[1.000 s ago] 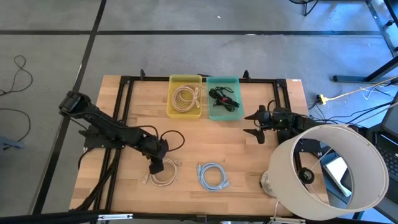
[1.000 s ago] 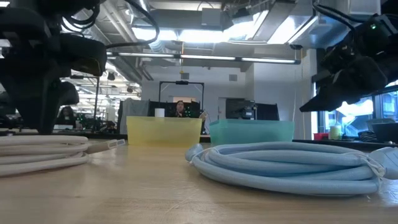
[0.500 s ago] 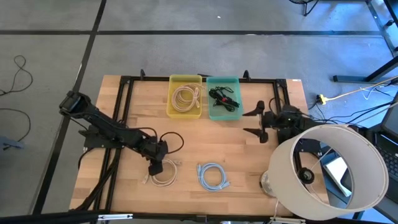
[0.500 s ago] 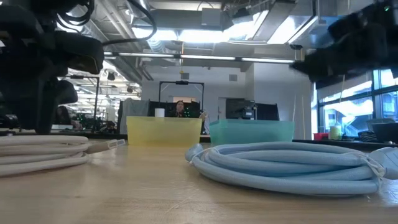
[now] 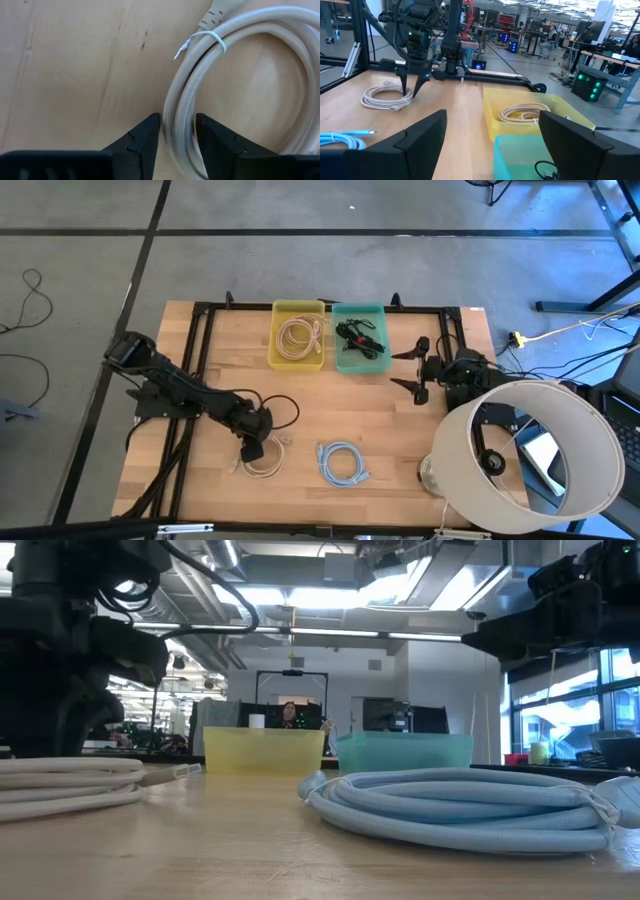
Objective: Pick & Place USB Port
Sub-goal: Put the light brown HDMI cable into the yellow bin
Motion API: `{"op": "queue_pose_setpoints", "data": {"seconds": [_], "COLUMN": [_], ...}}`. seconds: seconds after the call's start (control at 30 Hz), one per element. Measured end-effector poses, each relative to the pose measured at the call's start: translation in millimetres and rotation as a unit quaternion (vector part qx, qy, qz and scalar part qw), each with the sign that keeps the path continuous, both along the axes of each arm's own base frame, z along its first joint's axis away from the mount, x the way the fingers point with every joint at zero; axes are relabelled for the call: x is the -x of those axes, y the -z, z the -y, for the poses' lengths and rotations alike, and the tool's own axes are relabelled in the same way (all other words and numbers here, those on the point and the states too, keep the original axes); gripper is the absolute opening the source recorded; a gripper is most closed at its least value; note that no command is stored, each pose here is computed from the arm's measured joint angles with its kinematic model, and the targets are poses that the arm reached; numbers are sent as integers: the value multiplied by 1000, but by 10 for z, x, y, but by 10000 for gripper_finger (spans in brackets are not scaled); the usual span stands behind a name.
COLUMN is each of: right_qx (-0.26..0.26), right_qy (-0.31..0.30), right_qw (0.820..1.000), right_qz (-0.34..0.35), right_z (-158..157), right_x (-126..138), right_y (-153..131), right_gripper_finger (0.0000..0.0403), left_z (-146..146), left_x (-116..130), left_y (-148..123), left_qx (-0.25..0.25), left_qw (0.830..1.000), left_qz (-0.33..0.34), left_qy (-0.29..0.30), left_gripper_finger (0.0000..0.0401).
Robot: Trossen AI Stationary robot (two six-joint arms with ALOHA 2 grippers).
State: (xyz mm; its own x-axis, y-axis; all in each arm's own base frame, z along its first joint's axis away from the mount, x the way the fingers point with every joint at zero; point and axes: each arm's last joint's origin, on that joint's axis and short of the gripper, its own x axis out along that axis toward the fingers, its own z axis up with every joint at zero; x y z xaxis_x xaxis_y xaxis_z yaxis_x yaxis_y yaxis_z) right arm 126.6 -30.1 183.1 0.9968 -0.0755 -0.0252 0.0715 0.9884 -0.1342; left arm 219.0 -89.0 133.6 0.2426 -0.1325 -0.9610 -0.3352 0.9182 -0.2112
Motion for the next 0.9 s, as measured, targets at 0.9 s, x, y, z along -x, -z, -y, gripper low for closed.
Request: {"op": "queue_pose_setpoints", "data": {"seconds": [0.9], "right_qx": [0], "right_qy": [0], "right_qw": [1000], "right_qz": [0], "right_z": [1], "right_x": [0], "right_y": [0], "right_gripper_finger": [321], "left_z": [-277], "left_x": [-84], "left_y": [-797], "left_qx": [-207], "left_qw": [956], "left_qz": [205], "left_qy": [23], "left_gripper_finger": [31]}}
